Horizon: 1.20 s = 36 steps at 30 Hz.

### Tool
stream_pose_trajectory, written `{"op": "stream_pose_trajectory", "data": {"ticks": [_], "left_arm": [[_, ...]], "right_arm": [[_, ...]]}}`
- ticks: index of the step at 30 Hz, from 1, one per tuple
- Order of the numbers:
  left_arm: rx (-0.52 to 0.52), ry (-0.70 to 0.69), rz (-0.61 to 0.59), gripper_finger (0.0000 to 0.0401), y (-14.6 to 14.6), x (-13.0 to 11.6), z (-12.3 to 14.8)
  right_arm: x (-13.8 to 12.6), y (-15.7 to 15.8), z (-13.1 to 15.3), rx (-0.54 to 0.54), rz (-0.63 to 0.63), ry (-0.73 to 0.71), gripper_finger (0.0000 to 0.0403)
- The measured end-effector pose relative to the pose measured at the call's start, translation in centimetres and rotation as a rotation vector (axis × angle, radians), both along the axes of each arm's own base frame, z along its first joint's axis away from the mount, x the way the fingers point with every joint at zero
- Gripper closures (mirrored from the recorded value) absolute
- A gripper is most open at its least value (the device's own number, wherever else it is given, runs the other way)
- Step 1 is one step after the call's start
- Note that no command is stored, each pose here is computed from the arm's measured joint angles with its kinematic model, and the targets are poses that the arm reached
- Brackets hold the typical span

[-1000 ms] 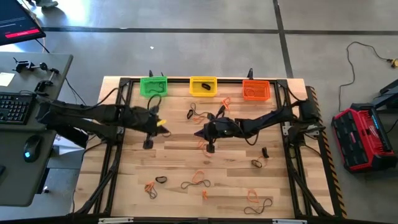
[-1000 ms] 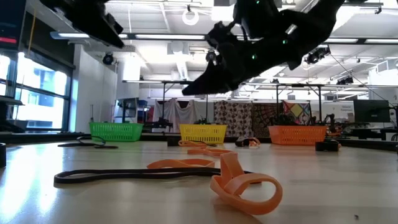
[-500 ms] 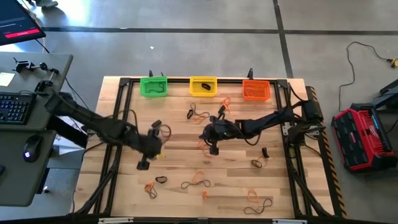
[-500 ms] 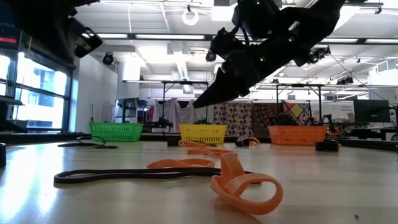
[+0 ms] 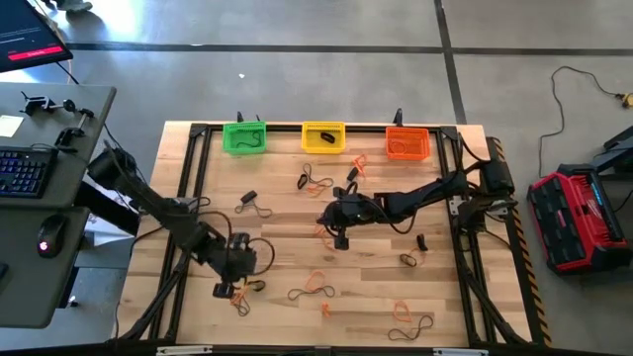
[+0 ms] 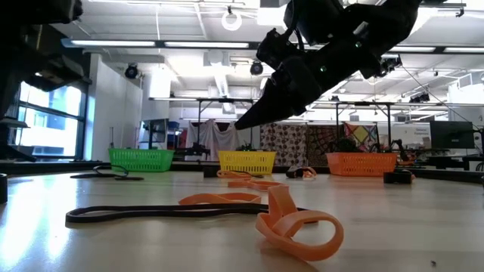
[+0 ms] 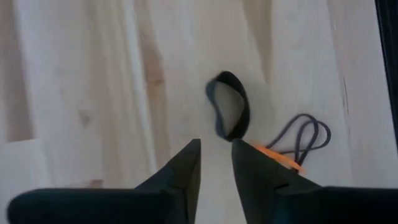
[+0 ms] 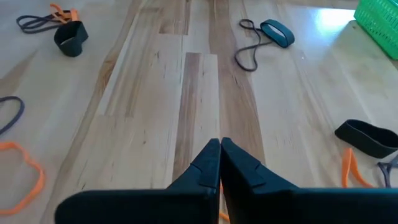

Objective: Sort rubber bands into baskets
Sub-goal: Put the black rubber band into the yellow bin

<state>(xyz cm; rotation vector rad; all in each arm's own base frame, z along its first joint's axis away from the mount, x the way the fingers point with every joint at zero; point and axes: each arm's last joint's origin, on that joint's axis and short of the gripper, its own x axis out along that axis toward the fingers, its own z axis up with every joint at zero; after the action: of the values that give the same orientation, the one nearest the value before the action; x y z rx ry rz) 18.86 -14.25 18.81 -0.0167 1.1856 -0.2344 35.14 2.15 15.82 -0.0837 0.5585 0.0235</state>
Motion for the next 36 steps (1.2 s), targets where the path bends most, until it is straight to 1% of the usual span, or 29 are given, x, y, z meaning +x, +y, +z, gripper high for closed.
{"op": "stream_pose_trajectory", "data": {"ticks": [5,13,16,19,22,24,27,33,34,36], "left_arm": [[0.043,0.028,-0.013,0.0281,-1.4,0.3,-1.9],[0.024,0.047,0.034,0.0232,-2.5,0.8,-3.5],[0.027,0.059,0.038,0.0223,-2.5,0.8,-3.8],[0.034,0.068,0.033,0.0223,-2.6,0.9,-4.1],[0.034,0.066,0.03,0.0235,-2.7,1.0,-4.3],[0.037,0.053,0.027,0.0251,-2.7,1.0,-4.2],[0.054,0.031,0.017,0.0289,-2.7,1.1,-4.2],[0.054,0.035,0.005,0.0384,-2.5,1.3,-4.2],[0.051,0.038,0.001,0.0392,-2.4,1.4,-4.2],[0.052,0.044,0.001,0.0394,-2.4,1.3,-4.2]], "right_arm": [[0.0,0.1,0.0,-0.001,0.003,0.0,0.0403],[0.0,0.1,0.0,-0.012,0.01,0.002,0.0403],[0.0,0.1,0.0,-0.018,0.013,0.003,0.0403],[0.0,0.1,0.0,-0.018,0.013,0.004,0.0403],[0.0,0.1,0.0,-0.017,0.013,0.008,0.0403],[-0.1,0.1,-0.1,-0.017,0.012,0.008,0.0403],[0.0,0.1,-0.1,-0.017,0.012,0.009,0.0403],[-0.1,0.1,-0.1,-0.016,0.012,0.011,0.0403],[-0.1,0.1,-0.1,-0.016,0.011,0.011,0.0403],[-0.1,0.1,-0.1,-0.012,0.009,0.011,0.0403]]}}
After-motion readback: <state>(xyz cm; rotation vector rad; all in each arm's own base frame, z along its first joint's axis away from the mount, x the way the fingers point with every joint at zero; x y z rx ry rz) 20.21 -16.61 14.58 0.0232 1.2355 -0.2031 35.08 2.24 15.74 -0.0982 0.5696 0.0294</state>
